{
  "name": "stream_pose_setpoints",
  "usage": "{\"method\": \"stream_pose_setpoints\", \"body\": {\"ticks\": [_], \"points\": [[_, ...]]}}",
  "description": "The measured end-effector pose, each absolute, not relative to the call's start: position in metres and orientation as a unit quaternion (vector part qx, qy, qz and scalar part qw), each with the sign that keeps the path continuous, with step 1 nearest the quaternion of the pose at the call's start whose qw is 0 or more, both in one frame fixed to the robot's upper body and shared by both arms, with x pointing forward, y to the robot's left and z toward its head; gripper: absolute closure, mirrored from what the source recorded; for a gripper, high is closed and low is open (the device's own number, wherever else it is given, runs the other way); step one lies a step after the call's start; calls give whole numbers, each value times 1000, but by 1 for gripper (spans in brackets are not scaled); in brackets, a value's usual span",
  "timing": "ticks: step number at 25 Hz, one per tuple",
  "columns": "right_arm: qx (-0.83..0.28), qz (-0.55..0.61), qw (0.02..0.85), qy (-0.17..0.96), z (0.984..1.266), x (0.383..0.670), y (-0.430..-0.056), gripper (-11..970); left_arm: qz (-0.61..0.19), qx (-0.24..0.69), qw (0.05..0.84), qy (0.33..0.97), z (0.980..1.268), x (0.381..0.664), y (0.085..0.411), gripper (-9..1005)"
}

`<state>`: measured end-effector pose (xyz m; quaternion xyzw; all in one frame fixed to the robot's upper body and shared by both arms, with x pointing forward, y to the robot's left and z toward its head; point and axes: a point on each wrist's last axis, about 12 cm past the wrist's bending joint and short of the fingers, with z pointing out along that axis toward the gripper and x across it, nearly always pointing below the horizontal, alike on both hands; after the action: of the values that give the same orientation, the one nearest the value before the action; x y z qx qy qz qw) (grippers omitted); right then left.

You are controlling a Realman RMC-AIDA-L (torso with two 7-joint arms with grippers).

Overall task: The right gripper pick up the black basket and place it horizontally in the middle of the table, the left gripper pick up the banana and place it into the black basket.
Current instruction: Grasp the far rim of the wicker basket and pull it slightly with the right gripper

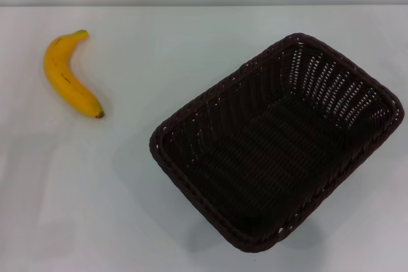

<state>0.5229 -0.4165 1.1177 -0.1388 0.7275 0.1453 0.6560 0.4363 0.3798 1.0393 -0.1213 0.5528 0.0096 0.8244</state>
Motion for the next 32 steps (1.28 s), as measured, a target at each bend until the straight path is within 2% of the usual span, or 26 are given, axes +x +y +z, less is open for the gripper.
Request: {"method": "stream_pose_setpoints", "body": {"ticks": [5,10,15,22,32], "points": [[-227,158,557,784,1175,561,-391,222,8,-124,821,558,1037,433,379,108],[-312,179,425,831,1232,597,-342,225,6,-124,816,565,1034,431,378,108],[-340,167,280,882,1263,617,-297,238,-20,-106,814,570,1034,434,370,108],[-356,132,193,905,1265,633,-256,256,-37,-108,815,567,1032,423,370,108],[-363,96,130,918,1238,645,-216,282,-37,-113,810,574,1028,411,369,108]]}}
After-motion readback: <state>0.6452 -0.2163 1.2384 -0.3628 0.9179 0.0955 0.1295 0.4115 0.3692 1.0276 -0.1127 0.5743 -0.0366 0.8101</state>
